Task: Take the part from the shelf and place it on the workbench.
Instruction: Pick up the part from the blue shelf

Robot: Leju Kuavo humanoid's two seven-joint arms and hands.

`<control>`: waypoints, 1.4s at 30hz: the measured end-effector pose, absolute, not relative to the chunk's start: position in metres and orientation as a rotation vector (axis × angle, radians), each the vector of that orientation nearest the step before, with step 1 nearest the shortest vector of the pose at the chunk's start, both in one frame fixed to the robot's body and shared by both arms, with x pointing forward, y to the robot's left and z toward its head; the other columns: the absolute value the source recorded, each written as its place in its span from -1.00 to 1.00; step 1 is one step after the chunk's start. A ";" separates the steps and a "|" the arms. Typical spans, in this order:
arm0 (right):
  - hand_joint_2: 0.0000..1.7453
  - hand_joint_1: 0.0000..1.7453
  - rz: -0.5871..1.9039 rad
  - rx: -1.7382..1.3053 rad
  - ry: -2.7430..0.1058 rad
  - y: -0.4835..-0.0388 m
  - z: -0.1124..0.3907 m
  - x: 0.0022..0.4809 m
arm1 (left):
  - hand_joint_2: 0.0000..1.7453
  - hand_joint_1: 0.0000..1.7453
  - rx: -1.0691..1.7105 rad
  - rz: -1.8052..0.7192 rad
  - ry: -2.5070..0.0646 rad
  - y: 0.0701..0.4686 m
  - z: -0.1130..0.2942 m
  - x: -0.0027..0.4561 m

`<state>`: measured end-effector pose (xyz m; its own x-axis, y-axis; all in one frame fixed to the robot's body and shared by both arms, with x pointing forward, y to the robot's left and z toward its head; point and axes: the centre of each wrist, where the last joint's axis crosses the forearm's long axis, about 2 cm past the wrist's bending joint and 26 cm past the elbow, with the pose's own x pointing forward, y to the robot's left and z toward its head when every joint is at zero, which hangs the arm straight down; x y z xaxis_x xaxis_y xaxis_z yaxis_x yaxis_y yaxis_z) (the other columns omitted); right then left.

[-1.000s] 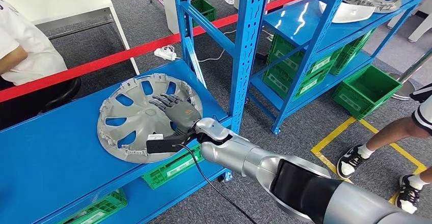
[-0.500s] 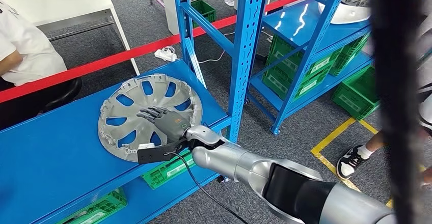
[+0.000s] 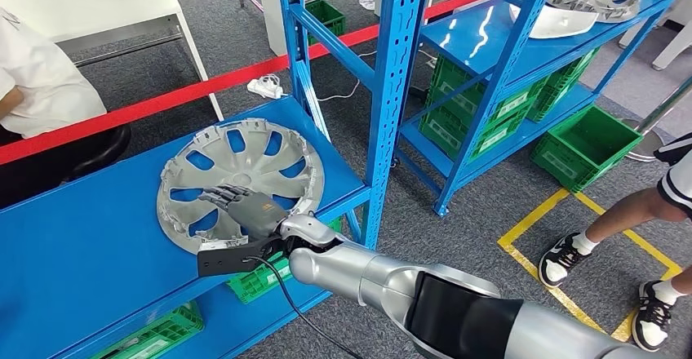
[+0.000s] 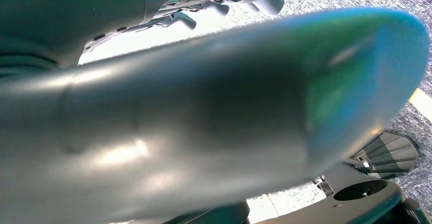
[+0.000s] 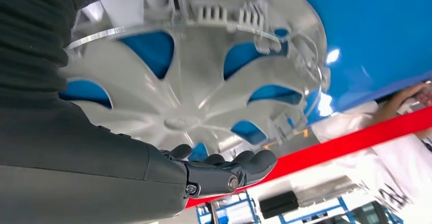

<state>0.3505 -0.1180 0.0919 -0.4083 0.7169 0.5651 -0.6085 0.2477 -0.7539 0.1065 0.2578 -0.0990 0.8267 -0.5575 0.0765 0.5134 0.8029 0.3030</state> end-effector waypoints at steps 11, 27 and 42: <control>1.00 -0.96 1.483 -0.096 -1.083 -0.119 0.067 0.332 | -1.00 -1.00 0.283 -0.586 -0.156 0.258 -0.099 0.106; 1.00 1.00 1.569 -0.153 -0.887 -0.127 0.058 0.331 | -1.00 -1.00 0.284 -0.596 -0.154 0.255 -0.099 0.107; 1.00 1.00 1.566 -0.182 -0.877 -0.128 0.061 0.334 | -1.00 -1.00 0.274 -0.570 -0.167 0.252 -0.098 0.110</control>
